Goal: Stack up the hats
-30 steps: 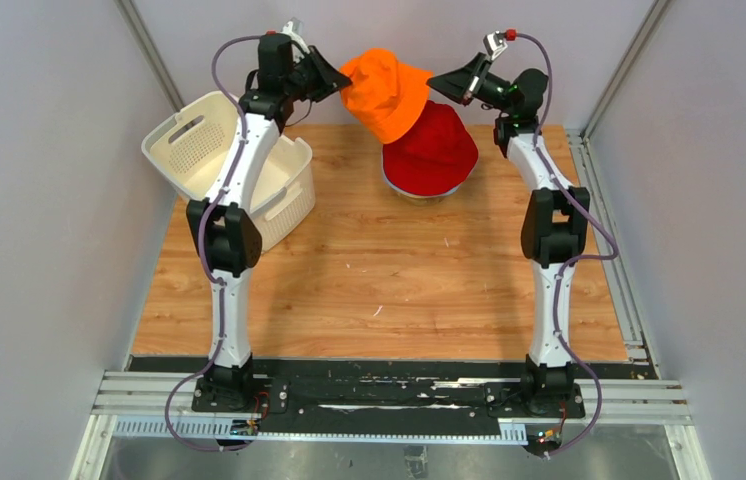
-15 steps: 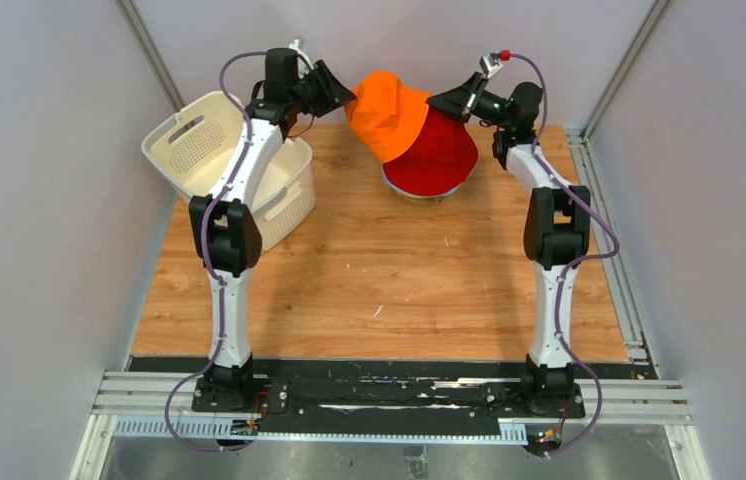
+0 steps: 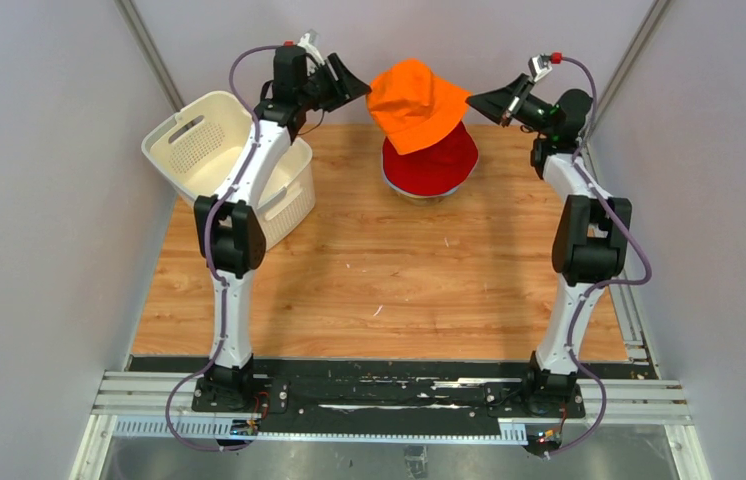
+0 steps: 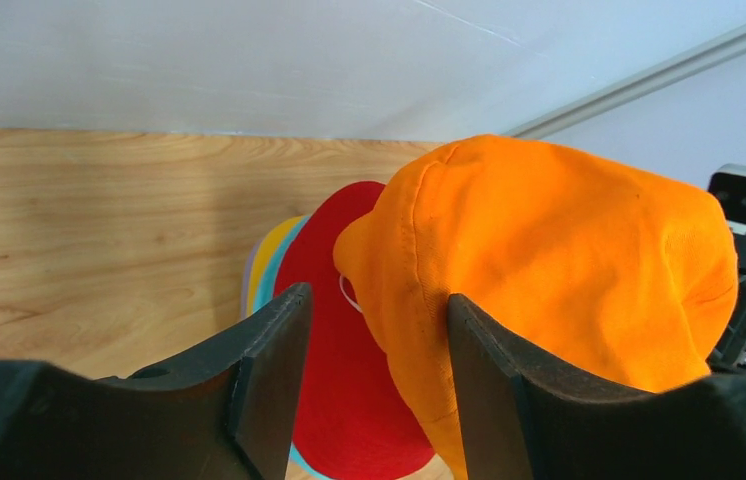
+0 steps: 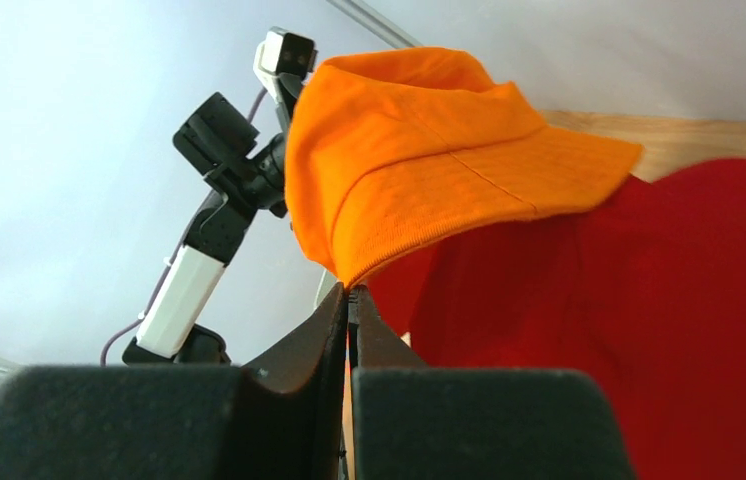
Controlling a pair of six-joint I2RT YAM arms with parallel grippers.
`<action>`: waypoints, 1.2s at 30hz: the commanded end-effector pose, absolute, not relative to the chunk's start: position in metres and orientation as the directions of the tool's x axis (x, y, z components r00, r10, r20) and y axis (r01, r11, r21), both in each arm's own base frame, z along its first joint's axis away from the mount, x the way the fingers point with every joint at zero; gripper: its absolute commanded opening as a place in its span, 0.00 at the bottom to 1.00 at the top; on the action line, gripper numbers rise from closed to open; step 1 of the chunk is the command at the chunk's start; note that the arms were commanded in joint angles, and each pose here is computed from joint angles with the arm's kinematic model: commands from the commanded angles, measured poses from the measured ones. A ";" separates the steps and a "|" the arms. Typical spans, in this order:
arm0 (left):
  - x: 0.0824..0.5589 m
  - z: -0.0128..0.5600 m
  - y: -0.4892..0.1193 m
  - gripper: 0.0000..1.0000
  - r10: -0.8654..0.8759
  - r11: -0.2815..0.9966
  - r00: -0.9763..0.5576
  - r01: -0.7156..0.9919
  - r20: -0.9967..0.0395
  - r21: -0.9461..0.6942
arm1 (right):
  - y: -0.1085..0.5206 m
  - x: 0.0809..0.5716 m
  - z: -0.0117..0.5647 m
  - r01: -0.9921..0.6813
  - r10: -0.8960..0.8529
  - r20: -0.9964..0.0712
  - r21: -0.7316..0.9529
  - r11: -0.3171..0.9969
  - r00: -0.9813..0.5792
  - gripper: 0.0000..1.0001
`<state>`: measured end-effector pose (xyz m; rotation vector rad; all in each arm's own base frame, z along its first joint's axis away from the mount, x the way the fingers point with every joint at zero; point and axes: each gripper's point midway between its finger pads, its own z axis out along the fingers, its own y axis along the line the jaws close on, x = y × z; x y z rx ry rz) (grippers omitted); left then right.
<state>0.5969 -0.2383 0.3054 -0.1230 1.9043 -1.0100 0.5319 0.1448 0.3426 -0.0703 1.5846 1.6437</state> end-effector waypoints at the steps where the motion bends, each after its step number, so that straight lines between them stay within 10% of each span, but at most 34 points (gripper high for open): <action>1: 0.589 0.344 -0.243 0.57 -0.470 0.635 -0.493 0.388 -0.733 -0.668 | 0.121 0.513 0.350 -0.635 0.514 -0.625 0.750 0.186 -0.588 0.01; 36: 0.560 0.371 -0.307 0.68 -0.411 0.498 -0.510 0.569 -0.756 -0.655 | 0.082 0.522 0.308 -0.571 0.555 -0.576 0.794 0.208 -0.600 0.01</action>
